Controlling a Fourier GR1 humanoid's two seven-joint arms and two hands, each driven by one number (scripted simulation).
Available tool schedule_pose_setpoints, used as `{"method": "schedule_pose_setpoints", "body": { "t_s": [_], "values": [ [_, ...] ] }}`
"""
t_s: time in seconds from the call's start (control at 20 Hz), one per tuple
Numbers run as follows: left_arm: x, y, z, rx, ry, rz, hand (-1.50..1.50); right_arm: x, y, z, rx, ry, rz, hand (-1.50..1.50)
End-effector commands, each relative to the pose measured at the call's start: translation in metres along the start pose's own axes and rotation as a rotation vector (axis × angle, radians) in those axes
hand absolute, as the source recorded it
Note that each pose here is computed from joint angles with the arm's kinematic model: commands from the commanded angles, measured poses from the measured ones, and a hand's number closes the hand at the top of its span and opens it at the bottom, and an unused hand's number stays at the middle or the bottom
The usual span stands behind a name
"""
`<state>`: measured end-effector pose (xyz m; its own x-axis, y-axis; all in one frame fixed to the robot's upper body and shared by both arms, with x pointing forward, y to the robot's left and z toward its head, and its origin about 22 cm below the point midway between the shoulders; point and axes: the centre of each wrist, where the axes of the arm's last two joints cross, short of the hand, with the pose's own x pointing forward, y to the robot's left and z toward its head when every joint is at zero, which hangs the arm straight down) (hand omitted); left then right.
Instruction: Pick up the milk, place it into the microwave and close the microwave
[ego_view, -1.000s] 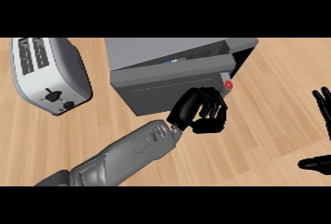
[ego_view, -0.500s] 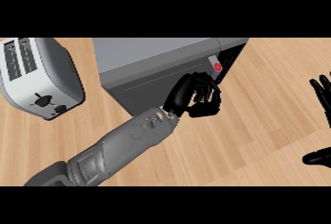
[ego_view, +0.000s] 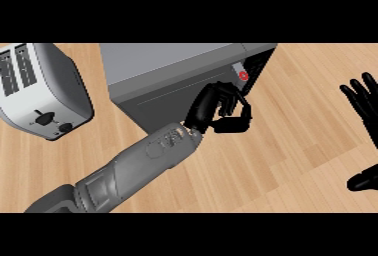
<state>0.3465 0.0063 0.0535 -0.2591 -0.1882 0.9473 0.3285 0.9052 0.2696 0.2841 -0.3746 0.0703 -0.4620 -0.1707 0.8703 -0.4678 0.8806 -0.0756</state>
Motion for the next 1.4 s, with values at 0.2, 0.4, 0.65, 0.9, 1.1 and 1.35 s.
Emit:
{"method": "schedule_pose_setpoints", "body": {
  "t_s": [0.2,0.4,0.65,0.9,1.1,1.35],
  "values": [
    [0.031,-0.022,-0.016,-0.042,-0.072,0.017,1.50,0.025,0.018,-0.042,0.351,-0.060,-0.030,1.50],
    [0.032,-0.022,-0.017,-0.026,-0.066,0.017,1.50,0.028,0.032,-0.052,0.414,-0.077,-0.046,1.50],
    [0.031,-0.020,-0.020,-0.010,-0.069,0.005,1.50,0.036,0.044,-0.060,0.473,-0.077,-0.051,1.50],
    [0.027,-0.019,-0.019,0.011,-0.067,0.011,1.50,0.037,0.058,-0.061,0.516,-0.078,-0.075,1.50],
    [0.031,-0.019,-0.021,0.034,-0.063,0.013,1.50,0.043,0.065,-0.065,0.536,-0.090,-0.080,1.50],
    [0.027,-0.019,-0.019,0.052,-0.063,0.005,1.50,0.044,0.076,-0.064,0.556,-0.094,-0.099,1.50]
  ]
}}
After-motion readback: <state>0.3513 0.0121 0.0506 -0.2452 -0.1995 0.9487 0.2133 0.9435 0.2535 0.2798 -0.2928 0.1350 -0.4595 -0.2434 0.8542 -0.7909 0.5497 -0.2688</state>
